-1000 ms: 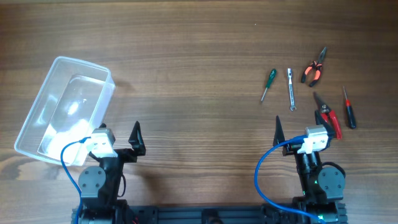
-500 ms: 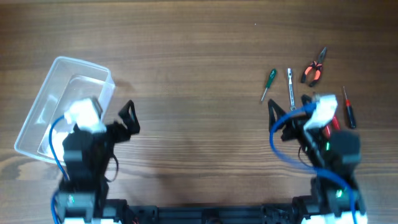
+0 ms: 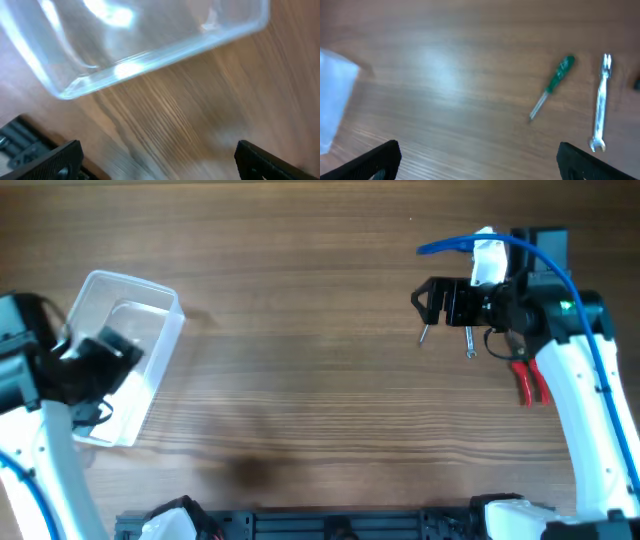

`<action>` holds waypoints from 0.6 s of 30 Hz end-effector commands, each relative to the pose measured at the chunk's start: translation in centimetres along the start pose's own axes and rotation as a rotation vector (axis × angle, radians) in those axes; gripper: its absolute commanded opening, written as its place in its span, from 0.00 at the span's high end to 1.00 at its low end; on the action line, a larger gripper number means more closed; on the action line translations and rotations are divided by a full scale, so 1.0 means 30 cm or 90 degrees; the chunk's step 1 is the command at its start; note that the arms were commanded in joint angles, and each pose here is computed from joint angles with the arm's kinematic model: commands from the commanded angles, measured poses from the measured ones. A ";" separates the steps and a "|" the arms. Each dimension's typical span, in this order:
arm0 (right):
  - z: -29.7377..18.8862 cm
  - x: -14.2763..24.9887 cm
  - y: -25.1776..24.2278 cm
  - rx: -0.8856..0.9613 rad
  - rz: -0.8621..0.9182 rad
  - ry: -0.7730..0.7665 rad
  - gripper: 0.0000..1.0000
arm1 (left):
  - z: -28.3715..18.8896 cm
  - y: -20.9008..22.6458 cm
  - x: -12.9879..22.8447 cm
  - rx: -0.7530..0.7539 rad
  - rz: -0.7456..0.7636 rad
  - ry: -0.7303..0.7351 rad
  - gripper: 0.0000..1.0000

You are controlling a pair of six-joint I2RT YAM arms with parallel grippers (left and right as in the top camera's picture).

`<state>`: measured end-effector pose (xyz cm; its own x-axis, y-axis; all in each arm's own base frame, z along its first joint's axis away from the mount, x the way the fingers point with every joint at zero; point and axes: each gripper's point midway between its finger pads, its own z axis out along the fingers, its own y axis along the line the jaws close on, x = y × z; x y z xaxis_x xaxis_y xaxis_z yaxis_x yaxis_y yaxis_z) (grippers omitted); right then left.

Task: Pack container
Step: 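Grasp the clear container with the left gripper and drag it to table center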

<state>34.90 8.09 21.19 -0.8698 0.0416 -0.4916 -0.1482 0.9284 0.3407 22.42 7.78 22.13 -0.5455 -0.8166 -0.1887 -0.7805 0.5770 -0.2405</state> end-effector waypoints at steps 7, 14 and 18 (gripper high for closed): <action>0.148 0.078 -0.124 0.080 -0.002 0.120 0.00 | -0.012 0.353 -0.090 -0.181 -0.230 -0.063 0.00; 0.148 0.079 -0.123 0.078 -0.015 0.121 0.00 | 0.216 0.447 -0.110 -0.196 -0.233 -0.048 0.00; 0.147 0.083 -0.124 0.079 -0.013 0.124 0.00 | 0.363 0.471 -0.133 -0.213 -0.222 0.005 0.00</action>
<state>35.07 6.53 14.75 -0.9488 -0.0238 -0.3151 -0.1057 0.9636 0.2455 16.68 18.71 11.84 -0.2054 -0.9583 -0.1986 -0.9768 0.2134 -0.0194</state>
